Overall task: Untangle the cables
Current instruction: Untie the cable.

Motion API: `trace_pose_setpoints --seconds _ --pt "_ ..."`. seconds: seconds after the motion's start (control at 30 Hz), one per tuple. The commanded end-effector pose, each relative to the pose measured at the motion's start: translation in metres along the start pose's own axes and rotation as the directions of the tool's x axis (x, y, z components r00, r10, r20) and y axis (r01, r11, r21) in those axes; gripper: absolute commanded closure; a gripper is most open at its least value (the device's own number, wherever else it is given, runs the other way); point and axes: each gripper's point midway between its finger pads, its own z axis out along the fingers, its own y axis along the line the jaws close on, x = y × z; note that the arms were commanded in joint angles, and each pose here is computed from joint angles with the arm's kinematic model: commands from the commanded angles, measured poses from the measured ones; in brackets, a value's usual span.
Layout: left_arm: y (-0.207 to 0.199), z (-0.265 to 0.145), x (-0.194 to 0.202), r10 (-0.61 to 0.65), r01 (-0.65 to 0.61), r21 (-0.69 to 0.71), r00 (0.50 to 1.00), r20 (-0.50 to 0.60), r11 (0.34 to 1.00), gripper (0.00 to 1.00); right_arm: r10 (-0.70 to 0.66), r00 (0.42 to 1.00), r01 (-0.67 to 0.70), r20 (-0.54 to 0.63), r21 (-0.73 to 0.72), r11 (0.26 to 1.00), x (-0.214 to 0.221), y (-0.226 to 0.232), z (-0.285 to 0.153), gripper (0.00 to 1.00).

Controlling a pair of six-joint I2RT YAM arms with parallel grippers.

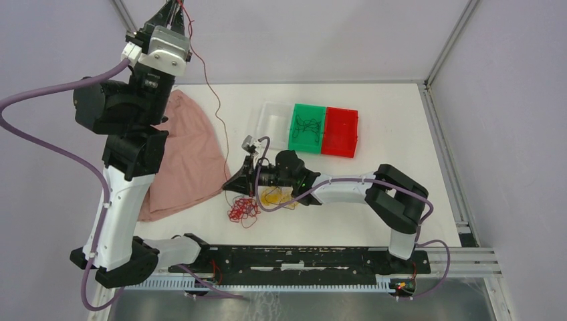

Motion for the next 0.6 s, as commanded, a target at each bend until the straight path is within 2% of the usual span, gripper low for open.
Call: trace_pose_setpoints --seconds 0.0,0.07,0.13,0.3,0.37,0.47,0.57 --pt "-0.011 -0.014 0.010 -0.036 0.038 0.045 0.998 -0.057 0.998 0.97 -0.022 0.989 0.012 0.145 0.065 0.998 -0.052 -0.011 -0.006 0.99" --pt "-0.035 -0.029 0.038 -0.087 0.107 0.106 0.980 -0.179 0.989 0.97 0.011 0.983 -0.037 0.183 0.138 0.990 -0.066 -0.031 -0.027 0.99" --pt "-0.069 -0.056 0.073 -0.133 0.196 0.171 0.936 -0.327 0.966 0.96 0.014 0.977 -0.059 0.211 0.209 0.976 -0.077 -0.049 -0.053 0.99" --pt "-0.162 -0.154 0.142 -0.176 0.438 0.304 0.767 -0.617 0.846 0.93 -0.061 0.991 0.015 0.123 0.349 0.937 -0.072 -0.056 -0.091 0.99" --pt "-0.196 -0.190 0.152 -0.185 0.535 0.354 0.713 -0.676 0.767 0.93 -0.064 0.992 0.022 0.104 0.363 0.932 -0.068 -0.054 -0.100 0.99" --pt "-0.243 -0.239 0.148 -0.184 0.672 0.453 0.655 -0.733 0.586 0.92 -0.044 0.992 -0.001 0.115 0.363 0.932 -0.064 -0.051 -0.105 0.99" --pt "-0.271 -0.266 0.145 -0.208 0.769 0.453 0.584 -0.784 0.452 0.92 -0.016 0.990 -0.032 0.141 0.331 0.943 -0.067 -0.045 -0.102 0.99"
